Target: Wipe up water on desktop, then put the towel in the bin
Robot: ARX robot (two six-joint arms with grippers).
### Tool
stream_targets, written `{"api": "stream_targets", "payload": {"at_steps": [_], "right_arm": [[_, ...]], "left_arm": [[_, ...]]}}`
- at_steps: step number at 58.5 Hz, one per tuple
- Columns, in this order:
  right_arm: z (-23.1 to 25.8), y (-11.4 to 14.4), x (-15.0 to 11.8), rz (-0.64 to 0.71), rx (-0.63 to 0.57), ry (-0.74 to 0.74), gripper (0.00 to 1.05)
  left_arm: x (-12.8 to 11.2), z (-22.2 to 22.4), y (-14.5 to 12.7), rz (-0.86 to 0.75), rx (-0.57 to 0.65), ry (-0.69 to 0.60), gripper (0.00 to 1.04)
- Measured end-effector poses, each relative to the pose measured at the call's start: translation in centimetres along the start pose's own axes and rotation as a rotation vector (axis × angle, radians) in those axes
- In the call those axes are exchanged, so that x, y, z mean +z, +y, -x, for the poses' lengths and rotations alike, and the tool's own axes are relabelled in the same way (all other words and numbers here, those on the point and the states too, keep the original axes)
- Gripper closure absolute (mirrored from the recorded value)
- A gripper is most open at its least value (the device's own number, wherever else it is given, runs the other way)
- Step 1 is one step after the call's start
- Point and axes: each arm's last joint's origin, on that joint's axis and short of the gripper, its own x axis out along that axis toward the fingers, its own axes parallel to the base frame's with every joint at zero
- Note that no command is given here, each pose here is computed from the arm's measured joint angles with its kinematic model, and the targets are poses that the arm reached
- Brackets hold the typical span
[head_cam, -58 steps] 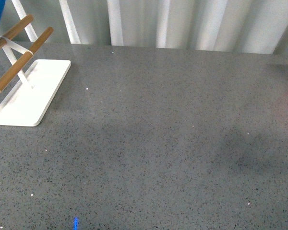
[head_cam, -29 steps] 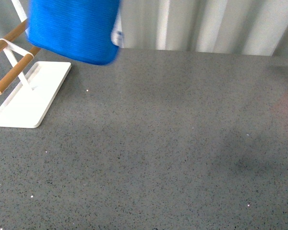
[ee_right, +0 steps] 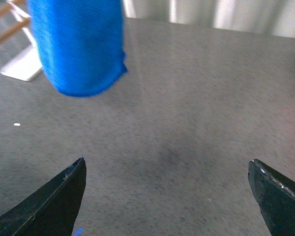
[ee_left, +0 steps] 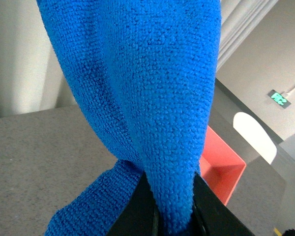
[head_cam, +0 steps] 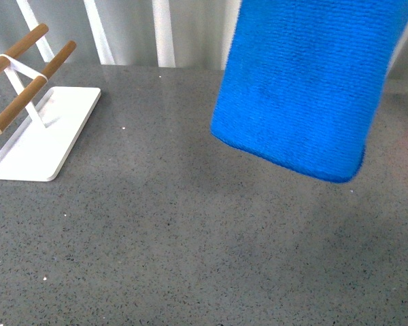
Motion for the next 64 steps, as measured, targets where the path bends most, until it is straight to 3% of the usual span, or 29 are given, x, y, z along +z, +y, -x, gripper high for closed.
{"api": "stream_targets", "payload": {"at_steps": [4,11,17,27,35,51,64], "right_arm": [[0.2,-0.6,2.0,0.030,0.028,-0.077,0.07],[-0.4,-2.8,6.8,0.135,-0.032,-0.224,0.07],[-2.6,-4.5,8.3,0.133,-0.006,-0.237,0.07],[-6.5,-5.0,7.7,0.042,0.150,-0.171,0.07],[-8.8,-4.3,7.2,0.051,0.242,-0.150,0.07],[-13.1,-1.8,5.9,0.166,0.395,-0.097,0.07],[-16.6,-0.7,7.1,0.252,0.465,-0.105,0.07]], "left_arm": [[-0.2,-0.2,0.1,0.008,0.006,0.005,0.99],[-0.3,-0.2,0.3,0.017,0.020,0.002,0.99],[-0.3,-0.2,0.3,0.020,0.020,0.003,0.99],[-0.2,-0.2,0.5,0.036,0.025,0.001,0.99],[-0.2,-0.1,0.6,0.058,0.027,0.013,0.99],[0.3,-0.2,0.2,0.082,0.017,0.008,0.99],[0.4,-0.4,-0.3,0.094,0.006,0.008,0.99]]}}
